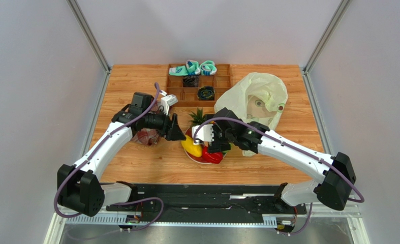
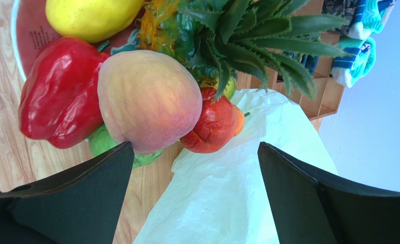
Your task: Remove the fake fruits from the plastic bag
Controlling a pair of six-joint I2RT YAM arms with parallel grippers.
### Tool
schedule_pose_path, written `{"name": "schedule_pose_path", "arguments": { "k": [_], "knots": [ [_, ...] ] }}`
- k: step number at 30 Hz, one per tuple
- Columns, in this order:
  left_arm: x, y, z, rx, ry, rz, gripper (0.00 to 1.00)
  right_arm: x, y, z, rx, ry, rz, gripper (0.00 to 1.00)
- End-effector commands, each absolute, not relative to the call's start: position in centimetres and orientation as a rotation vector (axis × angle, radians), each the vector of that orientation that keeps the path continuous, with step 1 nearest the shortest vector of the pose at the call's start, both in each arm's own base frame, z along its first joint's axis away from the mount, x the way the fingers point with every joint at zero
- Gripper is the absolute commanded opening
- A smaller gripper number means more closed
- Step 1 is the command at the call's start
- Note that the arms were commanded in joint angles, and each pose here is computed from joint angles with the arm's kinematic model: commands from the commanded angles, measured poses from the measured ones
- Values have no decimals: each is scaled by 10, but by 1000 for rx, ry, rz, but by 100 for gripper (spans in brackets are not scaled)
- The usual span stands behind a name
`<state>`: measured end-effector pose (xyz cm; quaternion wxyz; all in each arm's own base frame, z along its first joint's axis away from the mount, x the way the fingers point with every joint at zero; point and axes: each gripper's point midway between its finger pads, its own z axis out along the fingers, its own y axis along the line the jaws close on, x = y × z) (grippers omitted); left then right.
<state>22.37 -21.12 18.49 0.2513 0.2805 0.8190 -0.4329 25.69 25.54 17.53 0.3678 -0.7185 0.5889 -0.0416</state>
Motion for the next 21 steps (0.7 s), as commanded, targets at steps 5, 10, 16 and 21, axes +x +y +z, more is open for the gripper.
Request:
{"name": "schedule_pose_path", "arguments": {
  "k": [5,10,16,21],
  "knots": [
    [235,-214,195,795,2164,-1155,76,261,256,190,-1773,1511,-114,100],
    [233,-213,195,802,2164,-1152,76,245,237,211,-1790,1484,-75,100],
    [235,-213,193,802,2169,-1151,76,216,210,222,-1794,1467,-26,100],
    [239,-215,193,799,2176,-1154,76,201,185,181,-1859,1614,60,78]
  ]
}}
